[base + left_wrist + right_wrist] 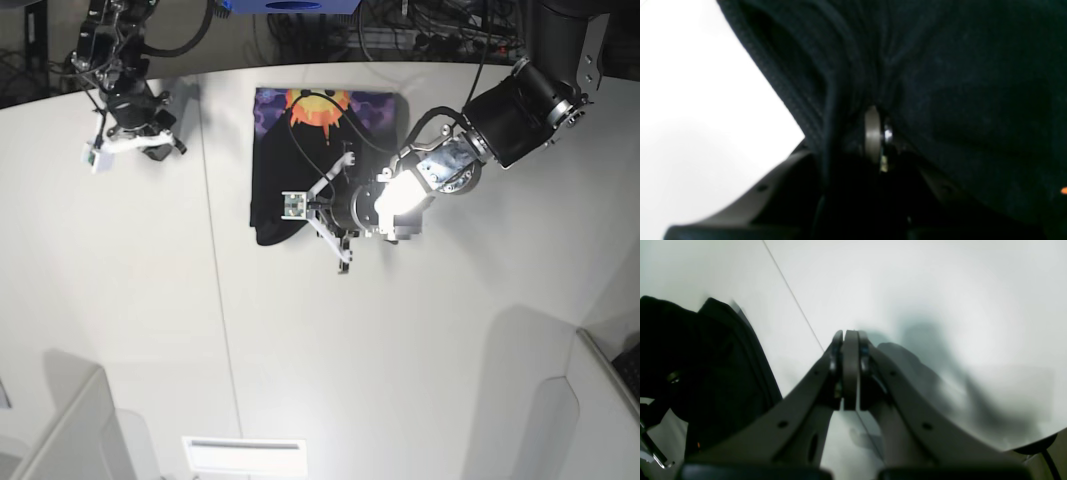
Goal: Fold the T-shirt properly
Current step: 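Pull the bundle's folded edge with the left gripper to straighten it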
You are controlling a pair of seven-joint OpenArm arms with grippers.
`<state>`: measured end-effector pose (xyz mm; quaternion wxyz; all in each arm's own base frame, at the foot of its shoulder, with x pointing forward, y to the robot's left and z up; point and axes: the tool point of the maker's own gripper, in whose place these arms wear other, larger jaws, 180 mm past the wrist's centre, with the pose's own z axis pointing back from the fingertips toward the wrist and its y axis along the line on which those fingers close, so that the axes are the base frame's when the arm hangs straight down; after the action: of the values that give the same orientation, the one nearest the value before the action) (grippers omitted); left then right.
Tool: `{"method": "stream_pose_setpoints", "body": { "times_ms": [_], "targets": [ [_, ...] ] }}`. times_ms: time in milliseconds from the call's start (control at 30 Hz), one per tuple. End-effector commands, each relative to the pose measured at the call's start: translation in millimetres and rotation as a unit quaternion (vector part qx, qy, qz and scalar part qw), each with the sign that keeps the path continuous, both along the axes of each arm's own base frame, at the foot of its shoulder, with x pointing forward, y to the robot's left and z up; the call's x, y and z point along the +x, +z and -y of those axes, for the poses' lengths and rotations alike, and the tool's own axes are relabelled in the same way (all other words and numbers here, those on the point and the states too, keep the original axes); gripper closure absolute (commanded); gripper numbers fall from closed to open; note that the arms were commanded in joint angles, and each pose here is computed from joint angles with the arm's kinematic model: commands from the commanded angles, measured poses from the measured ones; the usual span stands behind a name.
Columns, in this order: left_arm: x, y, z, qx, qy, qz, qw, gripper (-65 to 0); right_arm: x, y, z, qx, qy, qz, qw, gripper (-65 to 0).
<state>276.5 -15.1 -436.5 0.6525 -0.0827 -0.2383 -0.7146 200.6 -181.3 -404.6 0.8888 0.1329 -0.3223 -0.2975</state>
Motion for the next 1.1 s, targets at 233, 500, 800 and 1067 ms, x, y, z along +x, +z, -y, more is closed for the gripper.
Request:
{"method": "stream_pose_setpoints", "body": {
  "times_ms": [233, 500, 800, 1067],
  "targets": [
    [-8, -25, -38, 0.097, -0.009, -0.009, 0.995, -1.5, 4, 7, 2, -0.007, 0.004, 0.015, 0.9999, 0.0],
    [12, -12, -37, 0.096, -0.007, 0.013, 0.995, -29.5, 4, 7, 2, -0.007, 0.004, 0.014, 0.9999, 0.0],
    [35, 5, -33, 0.091, -0.005, 0.04, 0.995, -45.4, 4, 7, 1, -0.006, 0.005, 0.014, 0.9999, 0.0],
    [80, 47, -14, 0.031, 0.049, 0.077, 0.995, -45.7, 5, 7, 1, -0.007, 0.005, 0.015, 0.9998, 0.0]
  ]
}}
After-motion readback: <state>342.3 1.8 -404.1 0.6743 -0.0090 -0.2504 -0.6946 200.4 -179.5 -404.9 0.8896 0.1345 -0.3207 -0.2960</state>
